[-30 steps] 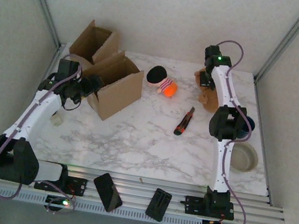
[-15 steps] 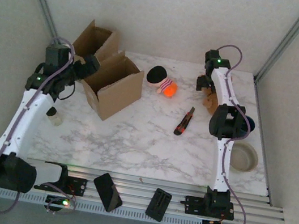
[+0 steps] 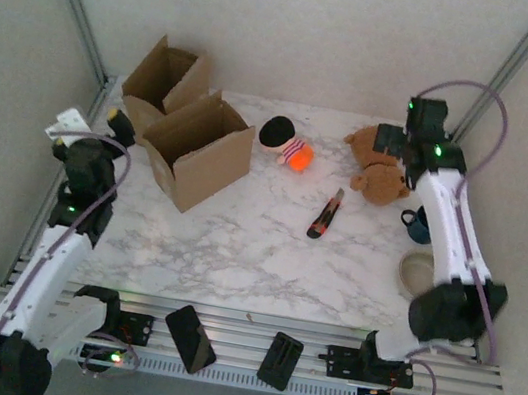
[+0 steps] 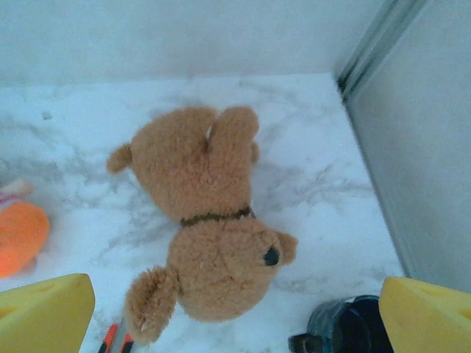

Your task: Unpack the express box

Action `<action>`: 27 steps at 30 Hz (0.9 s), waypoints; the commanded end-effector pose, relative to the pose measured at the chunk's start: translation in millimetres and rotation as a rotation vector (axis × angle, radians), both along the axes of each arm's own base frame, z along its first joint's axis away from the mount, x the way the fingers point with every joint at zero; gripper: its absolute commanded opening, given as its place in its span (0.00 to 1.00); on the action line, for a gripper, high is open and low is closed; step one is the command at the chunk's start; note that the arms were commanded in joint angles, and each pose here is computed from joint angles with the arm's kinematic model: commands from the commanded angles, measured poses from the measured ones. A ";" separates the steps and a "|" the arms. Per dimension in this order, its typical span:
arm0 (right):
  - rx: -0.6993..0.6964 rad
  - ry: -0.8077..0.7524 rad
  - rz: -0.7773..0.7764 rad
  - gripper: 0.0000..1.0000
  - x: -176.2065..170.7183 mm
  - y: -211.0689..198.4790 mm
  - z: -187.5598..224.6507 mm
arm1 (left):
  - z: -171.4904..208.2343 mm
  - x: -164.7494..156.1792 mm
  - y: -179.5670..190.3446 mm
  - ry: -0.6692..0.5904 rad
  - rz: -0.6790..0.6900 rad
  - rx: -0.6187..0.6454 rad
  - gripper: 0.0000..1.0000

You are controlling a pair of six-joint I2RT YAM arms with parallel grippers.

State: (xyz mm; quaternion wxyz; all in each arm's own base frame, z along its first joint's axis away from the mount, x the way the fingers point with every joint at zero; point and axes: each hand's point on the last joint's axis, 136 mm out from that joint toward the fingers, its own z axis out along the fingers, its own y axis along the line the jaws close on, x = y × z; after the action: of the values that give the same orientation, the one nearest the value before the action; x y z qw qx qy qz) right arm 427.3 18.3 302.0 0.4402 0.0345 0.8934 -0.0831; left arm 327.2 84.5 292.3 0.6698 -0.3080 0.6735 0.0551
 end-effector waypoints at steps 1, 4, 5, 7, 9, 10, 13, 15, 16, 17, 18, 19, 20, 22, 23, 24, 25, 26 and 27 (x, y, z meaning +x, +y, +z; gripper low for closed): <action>0.021 -0.128 -0.073 0.99 -13.2 -13.3 -18.1 | -5.9 -6.0 14.8 -0.128 0.087 0.042 1.00; 0.044 -0.252 -0.111 0.99 -48.1 -24.4 -39.3 | -41.9 -9.9 17.1 -0.108 0.098 0.084 0.99; 0.046 -0.294 -0.113 0.99 -58.2 -26.8 -49.1 | -51.4 -11.0 16.2 -0.106 0.091 0.102 0.99; 0.052 -0.369 -0.116 0.99 -73.3 -30.5 -72.1 | -68.4 -10.8 12.7 -0.101 0.066 0.130 1.00; 0.061 -0.417 -0.091 0.99 -82.2 -28.5 -96.2 | -84.0 -7.9 10.0 -0.089 0.046 0.136 1.00; 0.063 -0.409 -0.088 0.99 -86.1 -28.5 -116.0 | -96.1 -3.5 7.2 -0.065 0.025 0.140 1.00; 0.057 -0.358 -0.087 0.99 -83.8 -27.6 -150.1 | -126.8 6.6 0.4 0.012 -0.026 0.140 0.99; 0.057 -0.375 -0.094 0.99 -82.5 -28.8 -164.9 | -132.1 6.1 -2.9 -0.011 -0.042 0.138 0.99; 0.061 -0.428 -0.096 0.99 -82.2 -29.5 -165.5 | -132.4 8.4 -9.6 -0.013 -0.086 0.144 1.00; 0.046 -0.450 -0.100 0.99 -82.9 -31.8 -170.0 | -133.0 9.3 -11.6 -0.017 -0.099 0.157 1.00; 0.040 -0.459 -0.111 0.99 -83.2 -35.4 -175.2 | -135.9 9.9 -12.1 -0.016 -0.105 0.166 1.00; 0.037 -0.487 -0.106 0.99 -83.1 -37.2 -177.3 | -139.5 10.6 -14.0 -0.028 -0.115 0.161 1.00; 0.050 -0.514 -0.099 0.99 -81.1 -38.7 -178.0 | -145.5 13.1 -18.2 -0.025 -0.146 0.170 1.00; 0.081 -0.483 -0.078 0.99 -71.2 -38.6 -188.6 | -147.9 19.7 -26.8 -0.020 -0.195 0.200 1.00; 0.095 -0.461 -0.033 0.99 -66.0 -32.1 -191.6 | -154.2 26.4 -29.4 0.026 -0.222 0.186 1.00; 0.105 -0.422 -0.010 0.99 -61.4 -28.7 -197.5 | -156.1 30.3 -28.8 0.033 -0.223 0.186 1.00; 0.109 -0.384 0.000 0.99 -54.6 -27.3 -208.1 | -156.0 34.8 -28.9 0.038 -0.225 0.192 1.00; 0.106 -0.389 0.036 0.99 -44.2 -22.1 -208.0 | -159.4 38.4 -28.8 0.063 -0.230 0.180 1.00; 0.120 -0.331 0.093 0.99 -36.3 -11.7 -210.8 | -158.3 37.9 -28.7 0.052 -0.236 0.178 1.00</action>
State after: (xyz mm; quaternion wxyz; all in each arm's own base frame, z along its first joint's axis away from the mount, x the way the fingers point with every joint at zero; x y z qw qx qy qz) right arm 368.7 -17.3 85.1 0.5817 0.0781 0.8077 -0.0562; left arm 356.7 61.0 138.8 0.6861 -0.1764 0.7026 0.0664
